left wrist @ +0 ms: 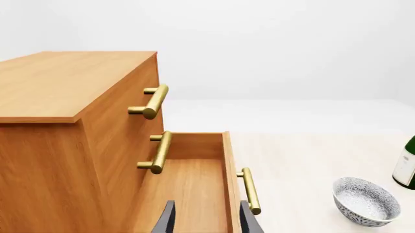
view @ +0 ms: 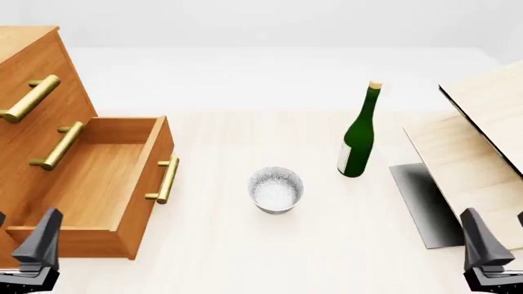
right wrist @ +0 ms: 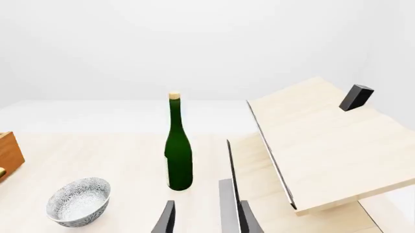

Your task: Put the bowl in the bottom drawer of the cabinet.

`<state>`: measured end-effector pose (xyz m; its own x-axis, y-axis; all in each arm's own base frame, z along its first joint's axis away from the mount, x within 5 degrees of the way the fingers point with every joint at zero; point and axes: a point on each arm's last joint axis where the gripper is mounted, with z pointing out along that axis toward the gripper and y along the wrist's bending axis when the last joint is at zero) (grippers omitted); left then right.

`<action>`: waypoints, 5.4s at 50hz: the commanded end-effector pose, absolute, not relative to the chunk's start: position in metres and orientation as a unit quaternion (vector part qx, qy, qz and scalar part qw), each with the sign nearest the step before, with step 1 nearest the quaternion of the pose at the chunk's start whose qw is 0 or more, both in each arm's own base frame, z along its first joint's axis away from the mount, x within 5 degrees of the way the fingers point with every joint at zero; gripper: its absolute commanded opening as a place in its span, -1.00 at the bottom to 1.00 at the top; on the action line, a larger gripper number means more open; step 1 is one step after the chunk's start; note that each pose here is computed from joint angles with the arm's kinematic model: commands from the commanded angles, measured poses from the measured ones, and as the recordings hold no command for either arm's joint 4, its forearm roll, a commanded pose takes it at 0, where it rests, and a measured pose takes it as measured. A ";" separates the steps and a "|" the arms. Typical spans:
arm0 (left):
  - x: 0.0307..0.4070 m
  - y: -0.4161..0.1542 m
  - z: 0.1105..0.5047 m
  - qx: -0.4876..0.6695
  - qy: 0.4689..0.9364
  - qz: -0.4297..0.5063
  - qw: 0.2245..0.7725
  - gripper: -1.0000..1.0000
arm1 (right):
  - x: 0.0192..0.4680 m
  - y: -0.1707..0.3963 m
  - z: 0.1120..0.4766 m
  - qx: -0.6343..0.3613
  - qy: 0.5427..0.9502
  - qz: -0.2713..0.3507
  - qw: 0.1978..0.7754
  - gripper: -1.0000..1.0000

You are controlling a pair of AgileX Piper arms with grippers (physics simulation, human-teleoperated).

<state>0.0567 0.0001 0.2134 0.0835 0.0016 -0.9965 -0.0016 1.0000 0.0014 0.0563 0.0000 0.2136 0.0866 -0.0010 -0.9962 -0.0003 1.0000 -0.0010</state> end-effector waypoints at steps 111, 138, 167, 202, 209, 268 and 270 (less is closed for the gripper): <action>0.181 -0.154 0.368 0.287 0.712 -0.202 0.608 1.00 | 0.057 0.000 0.214 -0.001 0.676 -0.001 0.736 1.00; 0.212 -0.189 0.368 0.304 0.770 -0.195 0.525 1.00 | 0.057 0.000 0.214 -0.001 0.676 -0.001 0.736 1.00; 0.228 -0.223 0.360 0.303 0.799 -0.208 0.475 1.00 | 0.057 0.000 0.214 -0.001 0.676 -0.001 0.737 1.00; 0.249 -0.273 0.329 0.340 0.818 -0.196 0.421 1.00 | 0.057 0.000 0.214 -0.001 0.676 -0.001 0.737 1.00; 0.251 -0.283 0.319 0.342 0.821 -0.199 0.412 1.00 | 0.057 0.000 0.214 -0.001 0.676 -0.001 0.737 1.00; 0.282 -0.308 0.255 0.309 0.856 -0.192 0.367 1.00 | 0.057 0.000 0.214 -0.001 0.677 -0.001 0.736 1.00; 0.283 -0.307 0.254 0.307 0.858 -0.192 0.365 1.00 | 0.057 0.000 0.214 -0.001 0.676 -0.001 0.736 1.00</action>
